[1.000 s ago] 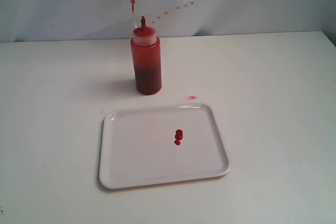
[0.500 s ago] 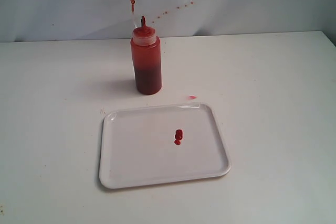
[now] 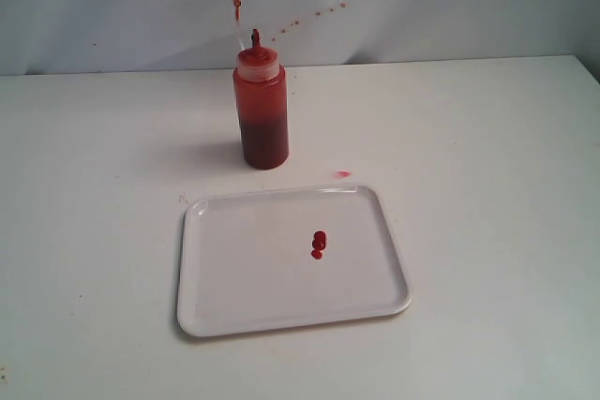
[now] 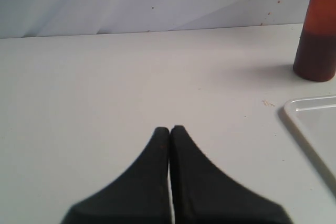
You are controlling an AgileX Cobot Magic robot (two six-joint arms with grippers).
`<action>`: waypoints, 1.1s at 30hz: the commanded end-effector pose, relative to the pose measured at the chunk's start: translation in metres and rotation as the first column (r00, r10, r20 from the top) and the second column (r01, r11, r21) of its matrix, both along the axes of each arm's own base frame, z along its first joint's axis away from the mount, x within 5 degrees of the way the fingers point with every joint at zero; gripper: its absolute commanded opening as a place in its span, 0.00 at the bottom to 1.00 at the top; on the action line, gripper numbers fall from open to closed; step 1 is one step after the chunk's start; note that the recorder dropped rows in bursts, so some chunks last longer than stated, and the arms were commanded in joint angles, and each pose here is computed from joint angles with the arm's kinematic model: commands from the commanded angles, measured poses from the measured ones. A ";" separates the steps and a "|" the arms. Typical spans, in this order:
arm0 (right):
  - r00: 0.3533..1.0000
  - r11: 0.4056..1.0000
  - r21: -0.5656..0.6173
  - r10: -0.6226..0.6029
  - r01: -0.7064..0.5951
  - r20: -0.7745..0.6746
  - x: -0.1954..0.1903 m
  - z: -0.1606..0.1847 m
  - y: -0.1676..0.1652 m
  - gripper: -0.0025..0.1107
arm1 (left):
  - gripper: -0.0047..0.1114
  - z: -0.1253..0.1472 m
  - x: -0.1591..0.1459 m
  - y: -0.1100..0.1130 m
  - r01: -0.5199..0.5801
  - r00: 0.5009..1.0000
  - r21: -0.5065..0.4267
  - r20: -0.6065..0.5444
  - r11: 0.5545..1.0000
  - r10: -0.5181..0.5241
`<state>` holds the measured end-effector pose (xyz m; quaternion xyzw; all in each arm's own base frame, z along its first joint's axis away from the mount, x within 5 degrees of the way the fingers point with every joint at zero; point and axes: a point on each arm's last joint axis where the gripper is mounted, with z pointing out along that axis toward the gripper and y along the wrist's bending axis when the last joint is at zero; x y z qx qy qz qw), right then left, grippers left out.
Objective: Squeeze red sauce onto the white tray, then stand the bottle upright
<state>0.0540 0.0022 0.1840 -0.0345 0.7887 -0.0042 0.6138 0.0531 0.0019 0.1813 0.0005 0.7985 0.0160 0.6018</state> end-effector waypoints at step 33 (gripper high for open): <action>0.999 0.994 -0.104 0.032 -0.033 -0.005 -0.001 -0.002 0.000 0.02 | 0.04 0.000 0.000 0.000 0.003 1.000 -0.005 0.008 1.000 -0.002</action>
